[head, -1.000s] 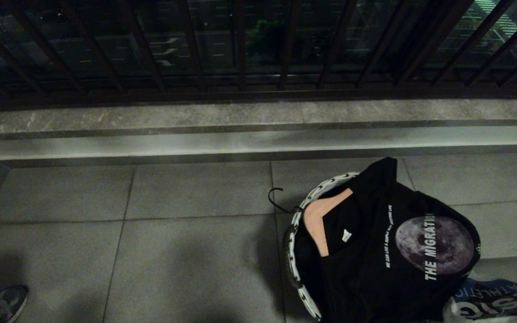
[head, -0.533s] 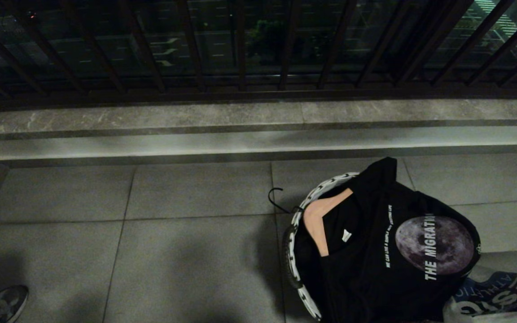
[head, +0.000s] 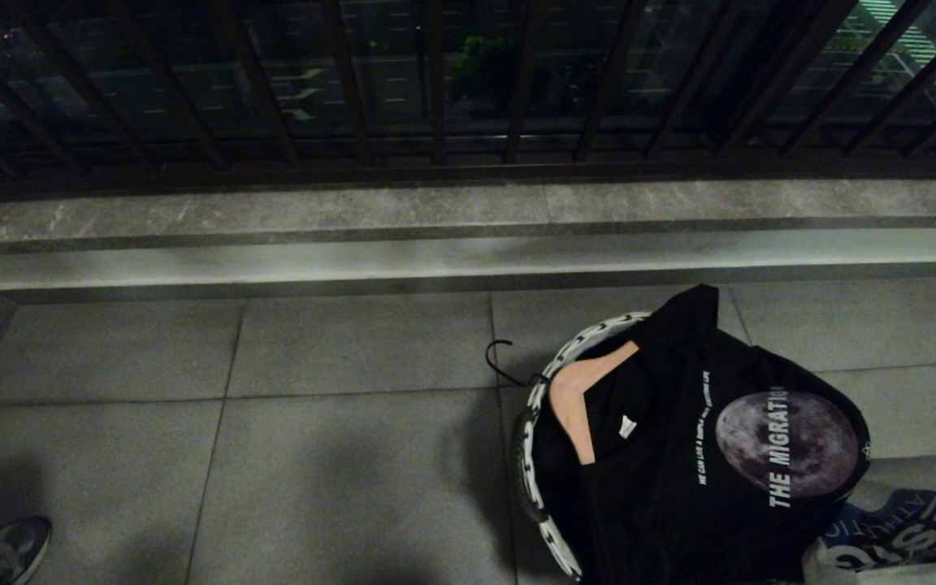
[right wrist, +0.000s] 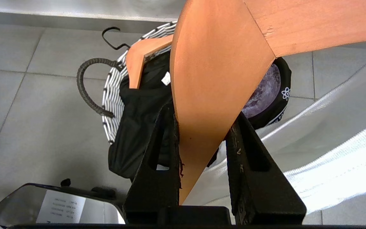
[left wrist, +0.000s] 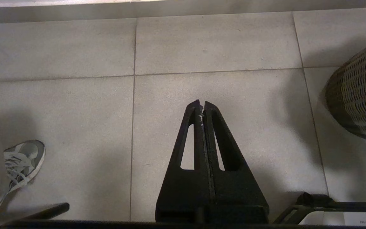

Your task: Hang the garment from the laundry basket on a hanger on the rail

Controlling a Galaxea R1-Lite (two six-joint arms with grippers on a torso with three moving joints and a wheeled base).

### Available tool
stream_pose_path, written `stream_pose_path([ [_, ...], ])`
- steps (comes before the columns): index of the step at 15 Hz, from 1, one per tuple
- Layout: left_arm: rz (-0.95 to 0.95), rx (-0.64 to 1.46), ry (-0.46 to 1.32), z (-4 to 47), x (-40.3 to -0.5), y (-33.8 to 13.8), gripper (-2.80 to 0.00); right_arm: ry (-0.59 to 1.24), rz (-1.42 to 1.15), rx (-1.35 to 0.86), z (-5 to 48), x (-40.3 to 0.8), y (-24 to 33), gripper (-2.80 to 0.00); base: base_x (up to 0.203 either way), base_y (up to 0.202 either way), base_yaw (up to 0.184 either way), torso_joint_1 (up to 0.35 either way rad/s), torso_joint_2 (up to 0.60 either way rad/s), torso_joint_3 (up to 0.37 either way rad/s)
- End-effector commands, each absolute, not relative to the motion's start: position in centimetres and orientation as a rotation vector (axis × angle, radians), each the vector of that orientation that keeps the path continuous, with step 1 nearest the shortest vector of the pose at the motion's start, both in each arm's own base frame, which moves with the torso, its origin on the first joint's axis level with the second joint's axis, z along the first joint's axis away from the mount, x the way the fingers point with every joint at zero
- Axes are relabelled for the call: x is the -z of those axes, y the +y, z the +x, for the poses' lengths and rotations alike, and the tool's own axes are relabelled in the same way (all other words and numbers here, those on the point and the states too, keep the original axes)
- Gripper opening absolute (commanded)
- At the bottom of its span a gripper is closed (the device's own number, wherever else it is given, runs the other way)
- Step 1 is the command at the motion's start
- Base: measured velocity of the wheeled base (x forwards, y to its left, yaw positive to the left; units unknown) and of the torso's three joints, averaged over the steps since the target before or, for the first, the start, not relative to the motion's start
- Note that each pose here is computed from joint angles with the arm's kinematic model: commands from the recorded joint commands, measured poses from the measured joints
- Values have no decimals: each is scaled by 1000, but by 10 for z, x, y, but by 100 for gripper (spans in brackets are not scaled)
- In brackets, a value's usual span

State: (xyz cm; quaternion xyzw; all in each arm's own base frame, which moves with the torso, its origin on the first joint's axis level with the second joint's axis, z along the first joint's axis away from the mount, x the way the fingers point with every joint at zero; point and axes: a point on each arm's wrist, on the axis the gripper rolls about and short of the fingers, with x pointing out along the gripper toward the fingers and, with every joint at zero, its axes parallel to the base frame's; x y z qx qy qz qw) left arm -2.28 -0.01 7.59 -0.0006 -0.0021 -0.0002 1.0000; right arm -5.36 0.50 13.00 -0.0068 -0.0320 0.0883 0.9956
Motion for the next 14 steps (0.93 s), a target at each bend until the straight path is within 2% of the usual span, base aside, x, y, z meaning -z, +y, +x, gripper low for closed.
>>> stream_pose_path([
  [1,-2,0,-3,-23,-76,0,-280,-59,-14,-177,-53,-129,5,-280,0,0,0,0,0,0],
  [10,-3,0,-3,-23,-76,0,-280,-49,-14,-181,-52,-127,5,-280,0,0,0,0,0,0],
  [14,-3,0,-3,-23,-76,0,-280,-47,-23,-176,-51,-126,5,-280,0,0,0,2,4,145],
])
